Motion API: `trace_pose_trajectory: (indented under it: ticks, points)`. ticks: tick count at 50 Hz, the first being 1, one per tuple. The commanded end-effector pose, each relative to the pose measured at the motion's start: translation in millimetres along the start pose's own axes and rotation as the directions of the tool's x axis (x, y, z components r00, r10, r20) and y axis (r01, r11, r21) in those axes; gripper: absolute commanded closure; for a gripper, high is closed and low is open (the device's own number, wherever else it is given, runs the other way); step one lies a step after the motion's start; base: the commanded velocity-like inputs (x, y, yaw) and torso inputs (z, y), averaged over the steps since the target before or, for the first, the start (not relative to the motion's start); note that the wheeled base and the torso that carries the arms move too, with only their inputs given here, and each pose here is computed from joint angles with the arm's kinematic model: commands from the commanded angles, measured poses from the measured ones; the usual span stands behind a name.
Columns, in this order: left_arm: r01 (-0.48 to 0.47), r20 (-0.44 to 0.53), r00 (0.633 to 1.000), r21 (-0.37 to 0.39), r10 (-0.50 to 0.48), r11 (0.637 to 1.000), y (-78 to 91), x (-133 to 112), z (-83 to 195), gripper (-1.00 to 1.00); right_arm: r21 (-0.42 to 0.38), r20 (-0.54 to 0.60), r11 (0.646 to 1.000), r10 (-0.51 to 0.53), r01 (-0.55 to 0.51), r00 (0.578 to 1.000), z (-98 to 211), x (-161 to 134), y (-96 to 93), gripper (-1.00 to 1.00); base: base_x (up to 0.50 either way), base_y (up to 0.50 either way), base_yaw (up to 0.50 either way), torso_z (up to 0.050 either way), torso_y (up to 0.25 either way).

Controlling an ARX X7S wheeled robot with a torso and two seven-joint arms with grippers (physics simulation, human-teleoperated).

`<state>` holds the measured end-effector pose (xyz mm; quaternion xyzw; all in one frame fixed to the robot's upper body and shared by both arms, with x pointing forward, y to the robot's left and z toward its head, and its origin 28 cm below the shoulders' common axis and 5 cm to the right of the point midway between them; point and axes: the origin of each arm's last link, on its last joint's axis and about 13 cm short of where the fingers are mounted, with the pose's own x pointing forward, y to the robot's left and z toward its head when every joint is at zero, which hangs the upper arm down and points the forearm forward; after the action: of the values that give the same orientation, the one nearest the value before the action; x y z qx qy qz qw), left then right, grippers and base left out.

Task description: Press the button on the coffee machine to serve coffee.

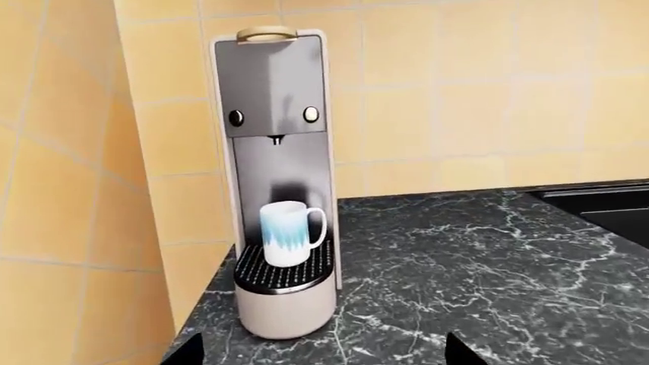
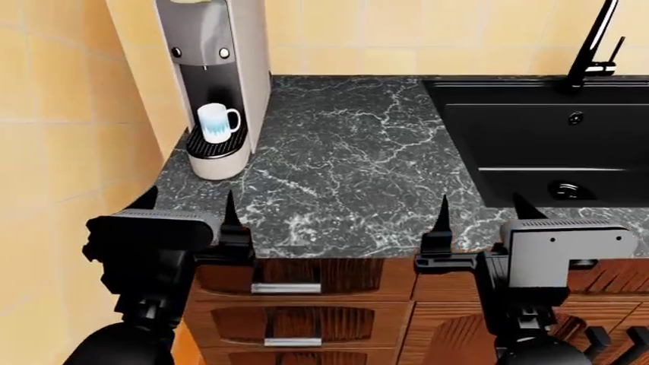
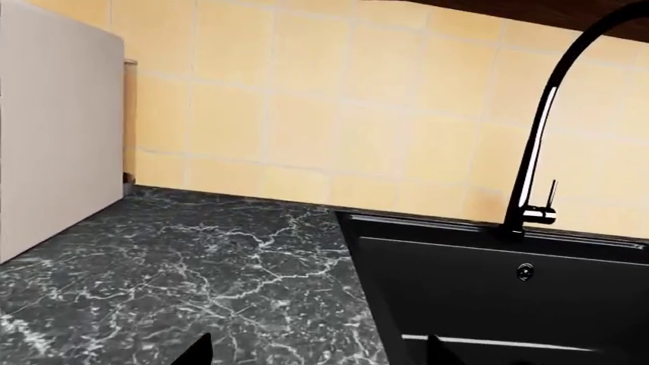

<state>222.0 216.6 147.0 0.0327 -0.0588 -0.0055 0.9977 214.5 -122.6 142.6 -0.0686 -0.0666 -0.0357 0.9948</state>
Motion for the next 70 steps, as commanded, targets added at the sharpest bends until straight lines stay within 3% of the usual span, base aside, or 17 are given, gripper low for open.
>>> trace_pose_trajectory:
  ticks: [1,57,65,70]
  points:
    - [-0.005,0.001,1.0,0.005,0.005,1.0,0.9,-0.1,1.1,-1.0,-0.009,-0.005,1.0,-0.007,0.007,1.0,-0.6,-0.8,-1.0,-1.0,0.41,0.09,0.0,0.0,0.0]
    - [0.004,0.003,1.0,0.002,-0.004,1.0,-0.8,-2.2,-0.8,-1.0,-0.012,0.001,1.0,0.004,-0.004,1.0,-3.1,-0.7,-0.1,-1.0,0.25,0.1,0.0,0.0,0.0]
    - [0.006,0.002,1.0,0.005,-0.006,1.0,-1.3,-2.0,-0.9,-1.0,0.021,0.035,0.998,0.06,-0.06,0.998,3.6,1.1,2.2,-1.0,0.04,0.02,0.0,0.0,0.0]
    - [0.003,0.0,1.0,0.007,-0.003,1.0,-0.3,-2.4,-1.5,-1.0,0.075,0.072,0.975,0.203,-0.209,0.976,19.6,8.3,8.7,-1.0,0.0,0.0,0.0,0.0,0.0]
